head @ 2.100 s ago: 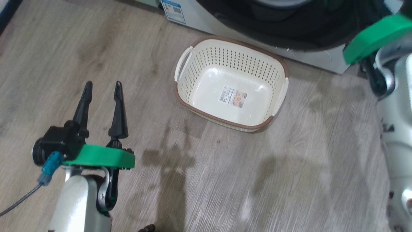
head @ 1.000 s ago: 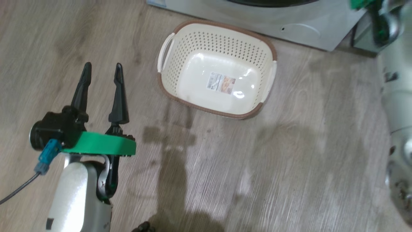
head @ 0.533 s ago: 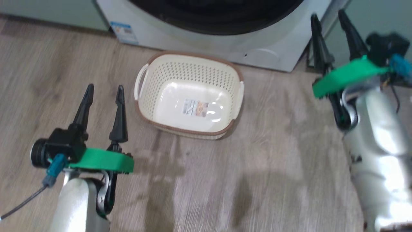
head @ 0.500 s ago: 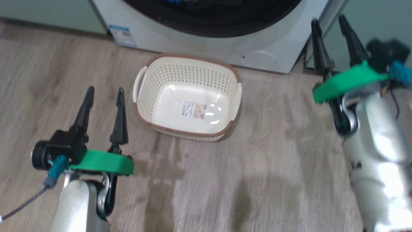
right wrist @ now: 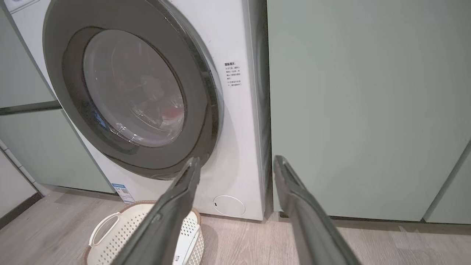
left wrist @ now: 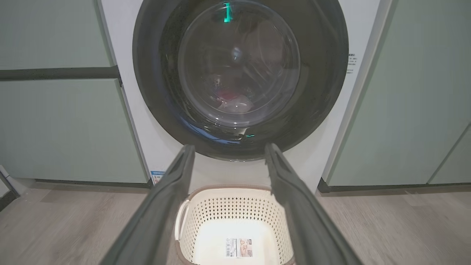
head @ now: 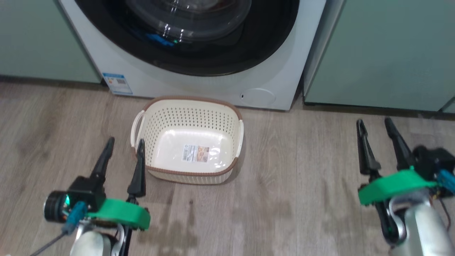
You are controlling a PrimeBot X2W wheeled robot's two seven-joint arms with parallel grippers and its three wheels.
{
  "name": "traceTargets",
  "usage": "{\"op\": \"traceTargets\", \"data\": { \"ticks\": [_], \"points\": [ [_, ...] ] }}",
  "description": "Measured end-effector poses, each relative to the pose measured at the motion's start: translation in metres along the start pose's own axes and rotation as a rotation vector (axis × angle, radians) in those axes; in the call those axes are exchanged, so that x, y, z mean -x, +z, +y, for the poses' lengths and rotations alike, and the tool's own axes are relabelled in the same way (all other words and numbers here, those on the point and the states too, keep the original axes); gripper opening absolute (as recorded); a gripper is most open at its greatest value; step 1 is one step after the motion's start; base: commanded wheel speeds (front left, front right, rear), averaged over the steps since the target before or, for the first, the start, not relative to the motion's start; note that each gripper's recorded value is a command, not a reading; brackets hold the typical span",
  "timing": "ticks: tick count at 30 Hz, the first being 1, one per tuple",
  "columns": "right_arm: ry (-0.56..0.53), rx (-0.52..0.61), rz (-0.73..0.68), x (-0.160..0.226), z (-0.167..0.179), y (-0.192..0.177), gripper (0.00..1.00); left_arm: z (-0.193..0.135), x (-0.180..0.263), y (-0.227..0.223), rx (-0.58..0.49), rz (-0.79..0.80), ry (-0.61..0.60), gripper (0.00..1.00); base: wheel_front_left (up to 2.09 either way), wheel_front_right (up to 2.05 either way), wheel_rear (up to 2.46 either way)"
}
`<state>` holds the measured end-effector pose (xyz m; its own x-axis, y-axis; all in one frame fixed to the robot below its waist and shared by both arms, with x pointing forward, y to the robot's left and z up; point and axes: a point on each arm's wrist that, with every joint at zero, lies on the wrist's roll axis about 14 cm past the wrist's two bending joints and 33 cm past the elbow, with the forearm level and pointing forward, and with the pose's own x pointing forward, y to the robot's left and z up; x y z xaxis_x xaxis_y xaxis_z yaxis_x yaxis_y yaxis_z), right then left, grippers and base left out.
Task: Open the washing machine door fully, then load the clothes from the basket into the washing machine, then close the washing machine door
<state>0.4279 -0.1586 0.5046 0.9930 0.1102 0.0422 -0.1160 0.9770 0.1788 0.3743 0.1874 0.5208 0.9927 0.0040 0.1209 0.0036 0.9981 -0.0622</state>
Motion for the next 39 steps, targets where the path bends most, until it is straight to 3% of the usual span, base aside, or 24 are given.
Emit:
{"op": "traceTargets", "data": {
  "ticks": [14, 35, 36, 39],
  "points": [
    [-0.075, -0.002, -0.003, 0.059, -0.020, 0.019, 1.00, -0.020, 0.018, -0.002, 0.002, 0.016, -0.066, 1.00, 0.00, 0.00, 0.00],
    [-0.087, -0.002, 0.011, 0.064, -0.024, 0.017, 1.00, -0.018, 0.017, -0.007, -0.015, 0.035, -0.061, 1.00, 0.00, 0.00, 0.00],
    [-0.088, -0.005, 0.010, 0.064, -0.024, 0.017, 0.00, -0.018, 0.017, -0.007, -0.016, 0.035, -0.061, 0.00, 0.00, 0.00, 0.00],
    [-0.098, -0.017, 0.063, 0.068, -0.026, 0.000, 0.00, -0.018, 0.024, -0.024, -0.010, 0.091, -0.056, 0.00, 0.00, 0.00, 0.00]
  ]
}}
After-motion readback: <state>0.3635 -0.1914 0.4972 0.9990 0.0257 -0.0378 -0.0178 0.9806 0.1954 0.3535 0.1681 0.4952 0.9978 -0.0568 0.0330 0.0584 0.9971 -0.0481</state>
